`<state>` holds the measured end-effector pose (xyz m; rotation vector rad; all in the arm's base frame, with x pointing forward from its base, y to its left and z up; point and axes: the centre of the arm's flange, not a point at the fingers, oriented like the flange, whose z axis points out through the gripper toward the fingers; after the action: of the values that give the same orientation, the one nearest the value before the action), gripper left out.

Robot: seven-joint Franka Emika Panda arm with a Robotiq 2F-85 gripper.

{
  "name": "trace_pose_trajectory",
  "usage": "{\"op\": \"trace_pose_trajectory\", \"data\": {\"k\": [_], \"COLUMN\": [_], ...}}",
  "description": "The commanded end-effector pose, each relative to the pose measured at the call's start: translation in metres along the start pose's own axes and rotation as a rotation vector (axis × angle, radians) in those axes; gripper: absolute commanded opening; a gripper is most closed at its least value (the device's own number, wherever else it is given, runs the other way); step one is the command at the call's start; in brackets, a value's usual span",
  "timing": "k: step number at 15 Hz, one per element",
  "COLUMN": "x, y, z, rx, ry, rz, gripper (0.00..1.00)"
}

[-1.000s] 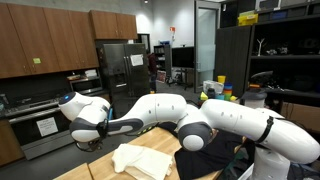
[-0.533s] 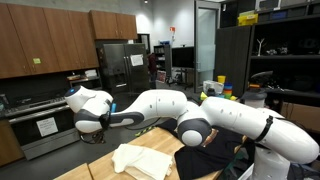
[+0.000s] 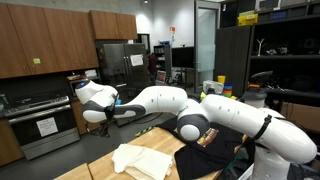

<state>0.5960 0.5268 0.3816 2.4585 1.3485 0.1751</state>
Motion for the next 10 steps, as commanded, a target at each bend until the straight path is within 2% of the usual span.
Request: {"op": "trace_pose_trajectory", "data": {"k": [1, 10], "x": [-0.075, -0.092], "y": [-0.001, 0.055], "z": [0.009, 0.043], "rx": [0.04, 0.138], "ry": [0.025, 0.024], "rz": [0.017, 0.16], "gripper": [1.0, 1.0]}}
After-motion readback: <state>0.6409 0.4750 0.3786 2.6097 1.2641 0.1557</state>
